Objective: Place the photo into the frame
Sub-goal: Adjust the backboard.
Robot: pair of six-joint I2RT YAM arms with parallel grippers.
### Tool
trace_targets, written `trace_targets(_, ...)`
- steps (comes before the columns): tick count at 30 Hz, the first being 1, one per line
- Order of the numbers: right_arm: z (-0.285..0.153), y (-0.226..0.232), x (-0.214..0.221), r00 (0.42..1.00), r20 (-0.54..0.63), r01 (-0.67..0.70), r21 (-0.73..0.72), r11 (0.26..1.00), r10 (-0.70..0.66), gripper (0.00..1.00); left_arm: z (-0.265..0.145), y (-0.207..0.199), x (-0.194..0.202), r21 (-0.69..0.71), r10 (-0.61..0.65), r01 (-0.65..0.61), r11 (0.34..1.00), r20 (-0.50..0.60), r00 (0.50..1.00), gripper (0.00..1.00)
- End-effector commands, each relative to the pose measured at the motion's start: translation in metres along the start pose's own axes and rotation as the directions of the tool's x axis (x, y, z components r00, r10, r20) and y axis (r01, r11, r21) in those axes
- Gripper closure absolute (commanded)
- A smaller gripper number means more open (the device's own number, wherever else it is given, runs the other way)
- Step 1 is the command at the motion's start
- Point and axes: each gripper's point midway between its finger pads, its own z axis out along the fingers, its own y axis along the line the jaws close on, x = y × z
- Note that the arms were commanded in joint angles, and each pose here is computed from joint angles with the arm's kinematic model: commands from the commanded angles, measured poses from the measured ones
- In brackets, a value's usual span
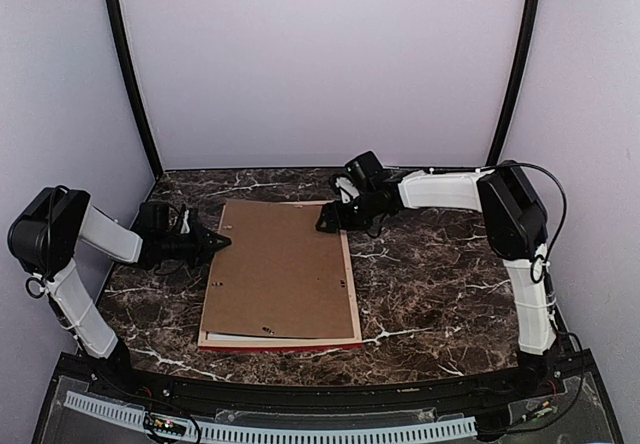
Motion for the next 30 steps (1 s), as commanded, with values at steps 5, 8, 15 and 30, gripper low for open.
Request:
trace_targets(5, 0.004, -0.008, -0.021, 0.996, 0.053, 0.072, 0.012, 0.997, -0.073, 0.26, 0.002, 0.003, -0.003, -0.025, 0.022, -0.022, 0.999, 0.019, 1.0, 0.95)
trace_targets(8, 0.005, -0.01, -0.023, 0.995, 0.059, 0.077, 0.017, 0.997, -0.078, 0.26, 0.002, 0.003, -0.003, -0.024, 0.022, -0.021, 0.999, 0.018, 1.0, 0.95)
trace_targets(15, 0.01, -0.015, -0.026, 0.995, 0.063, 0.082, 0.017, 0.996, -0.083, 0.26, 0.002, 0.003, -0.003, -0.023, 0.021, -0.021, 1.0, 0.016, 1.0, 0.95)
trace_targets(30, 0.014, -0.022, -0.014, 0.998, 0.029, 0.058, 0.014, 0.998, -0.059, 0.27, 0.002, 0.002, -0.002, -0.024, 0.023, -0.023, 0.999, 0.015, 1.0, 0.95)
